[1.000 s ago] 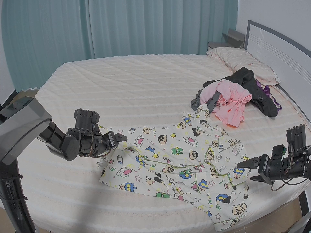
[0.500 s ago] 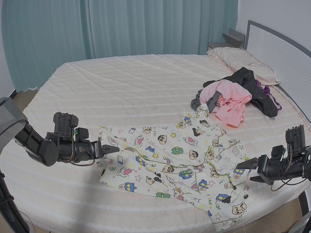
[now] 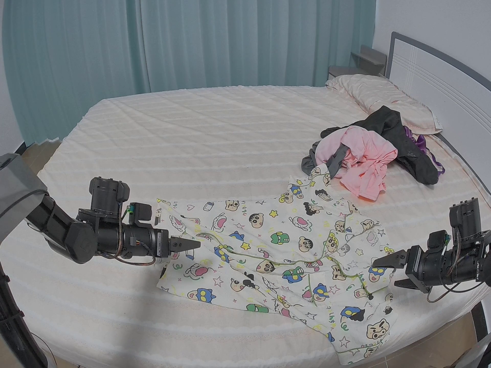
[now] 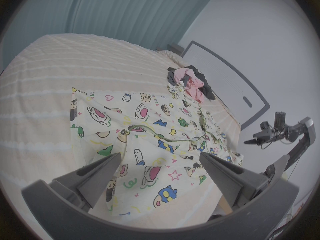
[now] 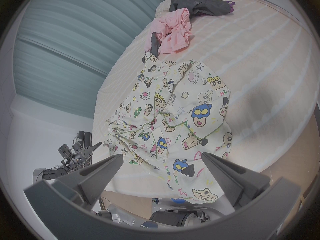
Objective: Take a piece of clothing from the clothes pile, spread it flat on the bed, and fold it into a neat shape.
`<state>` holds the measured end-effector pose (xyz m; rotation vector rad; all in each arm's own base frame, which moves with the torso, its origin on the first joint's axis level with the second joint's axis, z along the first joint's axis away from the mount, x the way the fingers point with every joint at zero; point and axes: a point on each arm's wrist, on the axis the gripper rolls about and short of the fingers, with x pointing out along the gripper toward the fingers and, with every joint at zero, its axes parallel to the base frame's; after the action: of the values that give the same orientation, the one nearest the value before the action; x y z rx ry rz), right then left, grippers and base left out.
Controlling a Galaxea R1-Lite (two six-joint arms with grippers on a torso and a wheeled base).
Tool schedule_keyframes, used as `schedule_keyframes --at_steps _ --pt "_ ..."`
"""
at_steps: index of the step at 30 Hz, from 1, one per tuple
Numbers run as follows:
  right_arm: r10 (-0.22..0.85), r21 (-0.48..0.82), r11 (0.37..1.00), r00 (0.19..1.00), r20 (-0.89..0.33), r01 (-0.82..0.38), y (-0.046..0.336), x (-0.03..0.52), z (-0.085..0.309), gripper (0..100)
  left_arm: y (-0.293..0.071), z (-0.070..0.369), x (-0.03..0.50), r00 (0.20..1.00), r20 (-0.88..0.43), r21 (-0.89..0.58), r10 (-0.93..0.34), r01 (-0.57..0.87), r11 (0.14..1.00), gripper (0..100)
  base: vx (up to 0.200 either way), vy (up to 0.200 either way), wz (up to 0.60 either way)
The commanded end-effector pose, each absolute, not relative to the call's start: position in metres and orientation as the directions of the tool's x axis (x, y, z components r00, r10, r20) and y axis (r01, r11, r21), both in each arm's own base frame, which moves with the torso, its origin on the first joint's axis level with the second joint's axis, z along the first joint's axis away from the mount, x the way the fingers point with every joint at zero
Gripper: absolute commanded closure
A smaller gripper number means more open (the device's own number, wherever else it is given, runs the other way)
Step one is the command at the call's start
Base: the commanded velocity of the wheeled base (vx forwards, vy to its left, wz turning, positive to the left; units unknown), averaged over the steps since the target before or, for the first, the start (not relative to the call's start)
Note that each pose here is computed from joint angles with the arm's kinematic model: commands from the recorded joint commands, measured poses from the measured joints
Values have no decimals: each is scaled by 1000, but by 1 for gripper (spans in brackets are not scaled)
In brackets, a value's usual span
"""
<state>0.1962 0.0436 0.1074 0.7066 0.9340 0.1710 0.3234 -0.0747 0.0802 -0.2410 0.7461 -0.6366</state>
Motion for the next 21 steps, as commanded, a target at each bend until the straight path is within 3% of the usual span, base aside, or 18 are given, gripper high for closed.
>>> schedule_keyframes --at_steps 1,21 --pt "427 624 765 598 -678 161 44 196 107 0 -78 56 333 520 -595 -406 -612 463 788 0 0 0 0" --pt "427 624 764 597 -679 163 44 196 107 0 -80 41 341 502 -620 -389 -603 470 792 0 0 0 0"
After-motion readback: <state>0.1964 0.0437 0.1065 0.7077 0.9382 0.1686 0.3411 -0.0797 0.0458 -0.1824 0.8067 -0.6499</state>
